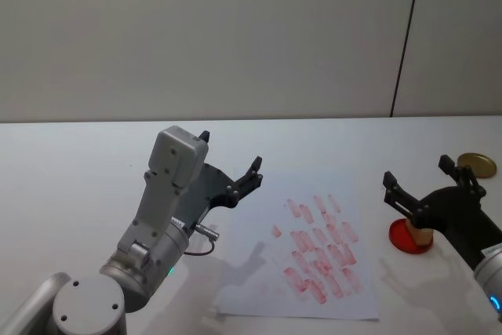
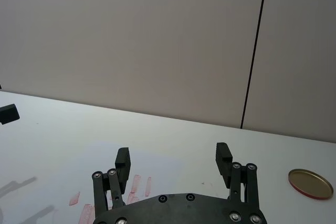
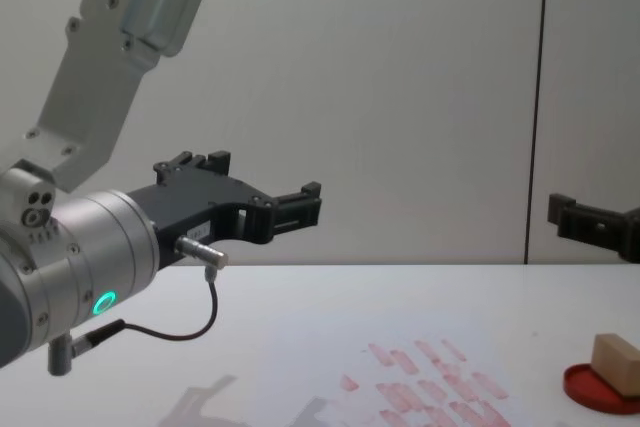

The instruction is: Use the one hand to pick up the stamp and affix it onto the A4 paper.

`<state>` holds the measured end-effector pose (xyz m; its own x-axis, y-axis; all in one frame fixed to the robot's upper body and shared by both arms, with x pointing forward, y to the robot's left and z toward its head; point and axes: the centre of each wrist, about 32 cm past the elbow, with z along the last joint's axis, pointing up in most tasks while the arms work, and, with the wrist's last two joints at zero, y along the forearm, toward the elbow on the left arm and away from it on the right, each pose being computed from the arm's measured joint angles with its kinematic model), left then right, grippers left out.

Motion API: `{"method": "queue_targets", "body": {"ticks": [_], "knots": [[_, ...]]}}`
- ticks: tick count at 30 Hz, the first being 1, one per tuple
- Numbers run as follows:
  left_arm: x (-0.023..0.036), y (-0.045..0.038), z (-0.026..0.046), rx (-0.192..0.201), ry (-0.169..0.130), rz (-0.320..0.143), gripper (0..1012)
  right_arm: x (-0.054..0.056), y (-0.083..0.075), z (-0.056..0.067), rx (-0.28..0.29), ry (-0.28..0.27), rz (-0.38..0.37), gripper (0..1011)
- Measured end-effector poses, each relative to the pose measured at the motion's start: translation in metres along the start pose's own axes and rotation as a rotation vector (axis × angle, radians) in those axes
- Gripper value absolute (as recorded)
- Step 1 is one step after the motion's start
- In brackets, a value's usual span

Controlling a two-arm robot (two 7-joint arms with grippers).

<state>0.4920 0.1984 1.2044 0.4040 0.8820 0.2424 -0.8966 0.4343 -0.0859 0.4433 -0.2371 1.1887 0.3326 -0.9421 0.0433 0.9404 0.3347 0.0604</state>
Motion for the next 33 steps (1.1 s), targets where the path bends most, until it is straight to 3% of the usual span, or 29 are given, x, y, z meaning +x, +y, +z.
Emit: {"method": "queue_targets", "body": {"ticks": [33], "knots": [[0.0, 0.0, 0.0, 0.0, 0.0, 0.0, 993, 0.0, 0.0, 0.0, 0.0, 0.0, 0.0, 1001]]}}
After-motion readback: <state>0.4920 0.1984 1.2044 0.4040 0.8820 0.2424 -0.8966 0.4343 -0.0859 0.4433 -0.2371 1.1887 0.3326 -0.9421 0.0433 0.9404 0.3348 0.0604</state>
